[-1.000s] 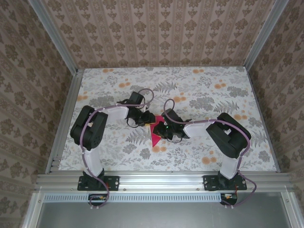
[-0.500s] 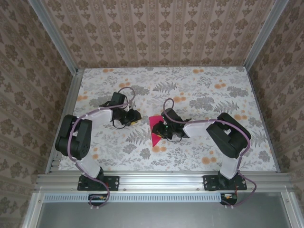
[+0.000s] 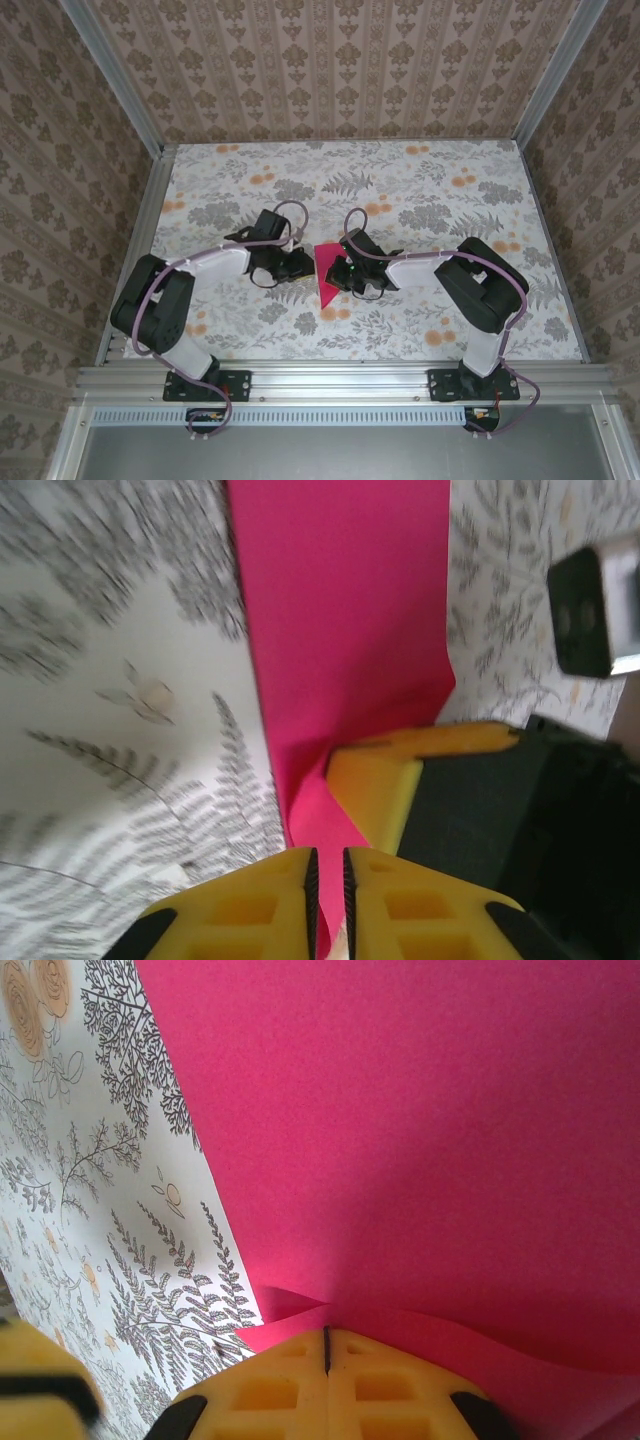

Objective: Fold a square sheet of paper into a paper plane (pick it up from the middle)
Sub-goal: Third fold the triangle at the center of the table.

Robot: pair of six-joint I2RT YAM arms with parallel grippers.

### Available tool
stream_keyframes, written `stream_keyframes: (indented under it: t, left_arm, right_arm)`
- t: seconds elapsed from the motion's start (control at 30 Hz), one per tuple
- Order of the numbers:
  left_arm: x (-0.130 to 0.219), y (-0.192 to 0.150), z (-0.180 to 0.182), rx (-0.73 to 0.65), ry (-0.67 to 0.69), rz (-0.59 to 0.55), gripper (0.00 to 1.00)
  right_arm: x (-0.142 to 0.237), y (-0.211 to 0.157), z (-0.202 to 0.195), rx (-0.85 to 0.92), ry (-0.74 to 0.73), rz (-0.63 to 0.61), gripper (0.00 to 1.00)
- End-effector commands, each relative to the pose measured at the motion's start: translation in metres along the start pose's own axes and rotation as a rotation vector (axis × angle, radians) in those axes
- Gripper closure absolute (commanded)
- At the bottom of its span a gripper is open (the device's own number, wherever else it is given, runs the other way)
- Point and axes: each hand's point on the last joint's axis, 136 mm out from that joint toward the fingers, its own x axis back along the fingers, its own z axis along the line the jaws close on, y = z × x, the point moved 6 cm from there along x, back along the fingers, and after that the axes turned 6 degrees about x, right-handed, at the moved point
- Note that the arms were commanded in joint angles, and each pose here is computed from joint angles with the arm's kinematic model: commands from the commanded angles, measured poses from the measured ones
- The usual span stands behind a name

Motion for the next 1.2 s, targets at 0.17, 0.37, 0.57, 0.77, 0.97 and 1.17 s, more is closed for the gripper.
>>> stream_keyframes:
  t: [0.17,0.37,0.57,0.77,0.97,1.17]
  left_arm:
    - [-0.017,-0.009,-0.004,0.01,-0.027,0.047,0.92]
    - [-0.03,-0.002,-0.005,0.012,-0.021,0.053,0.95]
    - [-0.037,0.003,-0.006,0.015,-0.011,0.051,0.96]
    - [-0.043,0.002,0.004,0.029,0.029,0.055,0.96]
    - [-0.047,0.0,0.014,0.04,0.082,0.064,0.96]
    - [-0.047,-0.002,0.025,0.043,0.15,0.064,0.97]
  right_arm:
    - [-0.004,-0.006,-0.022,-0.03,-0.089,0.013,1.0]
    - [-0.004,-0.006,-0.02,-0.029,-0.081,0.011,1.0]
    - [-0.004,-0.007,-0.021,-0.032,-0.081,0.011,1.0]
    - [-0.002,-0.006,-0.02,-0.031,-0.074,0.009,1.0]
    - [0.003,-0.003,-0.011,-0.018,-0.041,-0.001,1.0]
    - [0.025,0.005,0.012,0.047,0.065,-0.045,0.95]
